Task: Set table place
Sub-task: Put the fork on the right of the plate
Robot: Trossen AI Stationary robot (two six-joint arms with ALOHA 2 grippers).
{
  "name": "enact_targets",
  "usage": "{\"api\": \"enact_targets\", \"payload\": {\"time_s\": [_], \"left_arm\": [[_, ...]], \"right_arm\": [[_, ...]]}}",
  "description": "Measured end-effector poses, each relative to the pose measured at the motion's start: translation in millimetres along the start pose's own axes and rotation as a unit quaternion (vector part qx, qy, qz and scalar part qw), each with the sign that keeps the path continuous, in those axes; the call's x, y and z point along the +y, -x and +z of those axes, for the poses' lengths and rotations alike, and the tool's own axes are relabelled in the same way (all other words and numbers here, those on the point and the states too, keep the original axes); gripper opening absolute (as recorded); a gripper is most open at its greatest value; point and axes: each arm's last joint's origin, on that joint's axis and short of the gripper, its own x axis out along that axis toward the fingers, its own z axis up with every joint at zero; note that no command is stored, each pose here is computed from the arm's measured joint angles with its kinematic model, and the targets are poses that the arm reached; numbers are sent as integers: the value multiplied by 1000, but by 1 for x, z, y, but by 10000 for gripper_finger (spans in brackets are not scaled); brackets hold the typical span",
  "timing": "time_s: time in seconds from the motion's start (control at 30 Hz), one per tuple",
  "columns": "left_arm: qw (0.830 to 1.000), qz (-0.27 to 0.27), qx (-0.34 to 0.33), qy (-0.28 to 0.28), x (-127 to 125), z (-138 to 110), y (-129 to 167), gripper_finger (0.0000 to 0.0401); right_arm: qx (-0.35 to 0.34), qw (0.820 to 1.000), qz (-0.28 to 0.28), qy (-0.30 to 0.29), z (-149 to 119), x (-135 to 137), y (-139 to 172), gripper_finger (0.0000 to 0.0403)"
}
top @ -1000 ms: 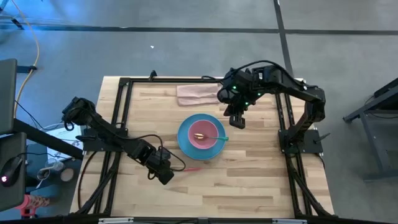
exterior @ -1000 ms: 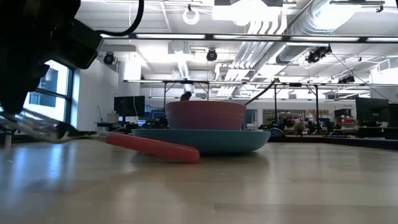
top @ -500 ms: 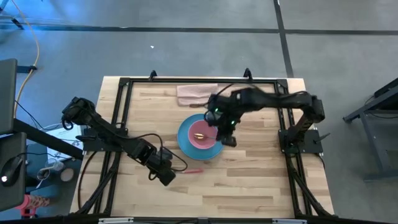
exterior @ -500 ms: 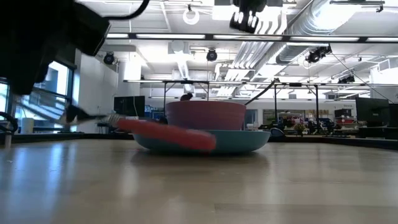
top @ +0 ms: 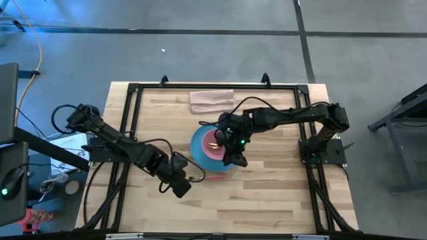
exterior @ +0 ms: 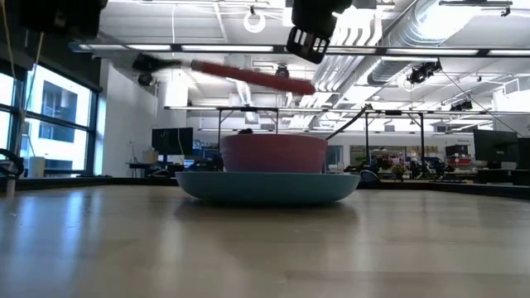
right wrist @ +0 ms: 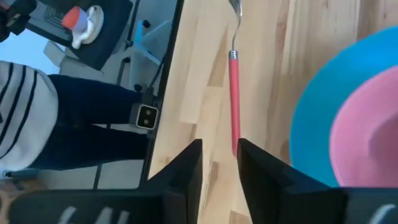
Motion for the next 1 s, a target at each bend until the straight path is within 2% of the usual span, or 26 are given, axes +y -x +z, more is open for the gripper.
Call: {"api": "enact_targets", "payload": {"time_s": [0.13, 0.27, 0.43, 0.67, 0.87, 1.0], "left_arm": [[1000, 12, -14, -2, -5, 3, 16, 0], [1000, 13, -23, -2, -6, 4, 19, 0], [1000, 14, -24, -2, -6, 4, 19, 0], [999, 15, -32, -1, -6, 5, 19, 0], [999, 15, -33, -1, -6, 5, 19, 0], [999, 15, -33, -2, -6, 5, 19, 0]], "right_arm": [[0, 1000, 3, -1, 1, 0, -6, 112], [19, 1000, 19, -10, 0, -8, -22, 124], [31, 998, 54, -10, 1, -16, -44, 126], [54, 996, 64, -25, -2, -29, -65, 126], [55, 996, 70, -22, -2, -34, -73, 126], [49, 996, 73, -25, 3, -36, -66, 126]]}}
